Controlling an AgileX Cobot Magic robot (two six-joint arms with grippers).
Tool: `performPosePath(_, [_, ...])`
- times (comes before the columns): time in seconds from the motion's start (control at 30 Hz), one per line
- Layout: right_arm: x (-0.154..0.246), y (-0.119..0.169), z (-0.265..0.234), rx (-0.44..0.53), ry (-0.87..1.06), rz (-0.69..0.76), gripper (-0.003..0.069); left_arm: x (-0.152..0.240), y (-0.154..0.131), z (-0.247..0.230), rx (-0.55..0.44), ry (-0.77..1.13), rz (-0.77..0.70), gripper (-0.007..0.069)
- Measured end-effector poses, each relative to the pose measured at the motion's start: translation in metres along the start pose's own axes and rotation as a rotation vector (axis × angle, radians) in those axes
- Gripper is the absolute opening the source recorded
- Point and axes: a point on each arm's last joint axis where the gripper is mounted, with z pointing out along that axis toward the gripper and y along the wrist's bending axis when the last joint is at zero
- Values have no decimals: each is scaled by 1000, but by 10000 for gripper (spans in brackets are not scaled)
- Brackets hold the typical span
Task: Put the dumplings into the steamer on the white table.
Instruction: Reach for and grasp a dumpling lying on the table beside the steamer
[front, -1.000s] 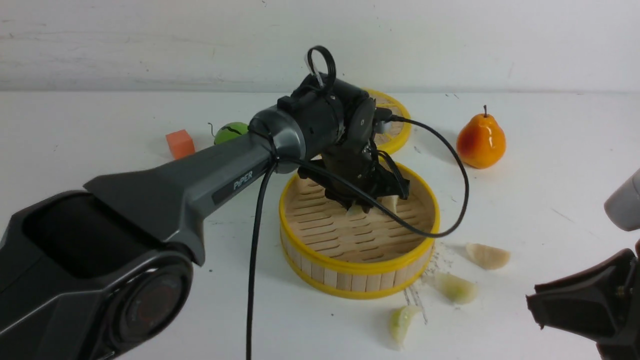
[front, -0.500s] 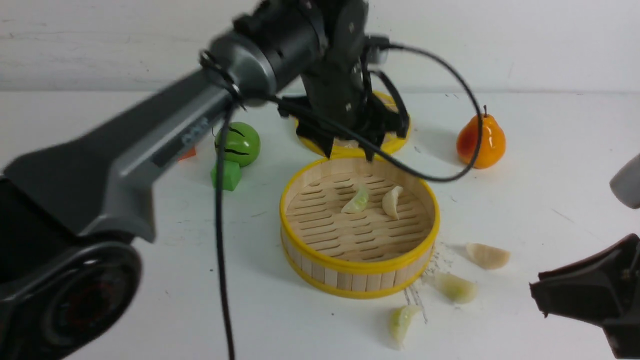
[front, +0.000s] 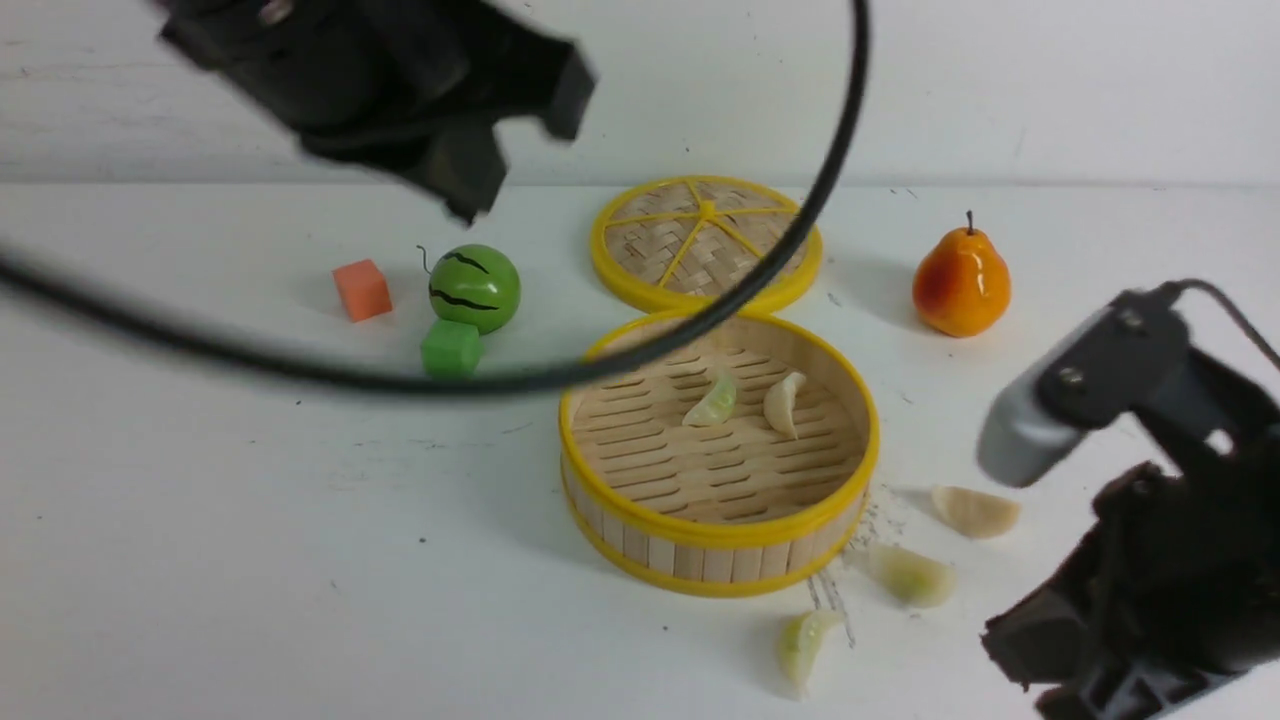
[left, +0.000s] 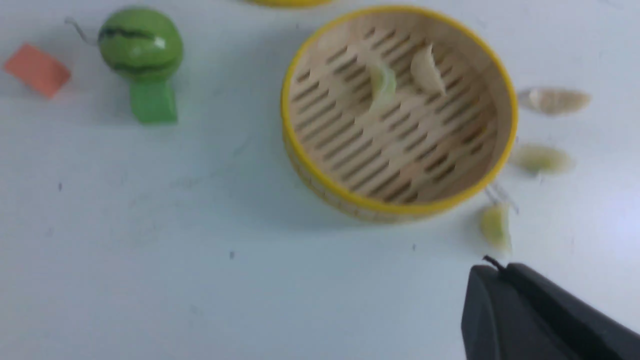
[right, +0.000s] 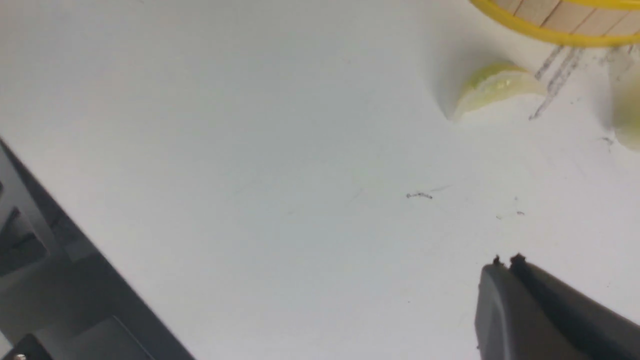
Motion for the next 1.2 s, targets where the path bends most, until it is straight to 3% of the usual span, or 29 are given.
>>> performPosePath(0.17, [-17, 6, 49, 102, 133, -19, -1, 77, 14, -20, 36, 16, -56, -14])
performPosePath(0.37, [-36, -3, 95, 158, 157, 168, 30, 135, 26, -34, 68, -61, -107, -14])
performPosePath(0.47, [-39, -8, 113, 176, 151, 263, 98, 158, 31, -35, 71, -68, -137, -14])
performPosePath(0.6, [-43, -14, 128, 189, 109, 383, 298, 180, 35, -33, 72, -36, -153, -14])
performPosePath(0.7, [-48, -17, 139, 203, 54, 441, 489, 192, 37, -28, 58, 5, -152, -14])
performPosePath(0.83, [-48, -22, 157, 223, 34, 495, 622, 201, 39, -21, 46, 53, -139, -14])
performPosePath(0.97, [-44, -26, 175, 244, 67, 536, 633, 205, 40, -18, 34, 78, -102, -14])
performPosePath(1.1, [-36, -29, 195, 263, 120, 555, 566, 206, 41, -18, 29, 91, -76, -14])
performPosePath(1.2, [-36, -31, 201, 274, 128, 557, 410, 206, 40, -18, 37, 93, -76, -14])
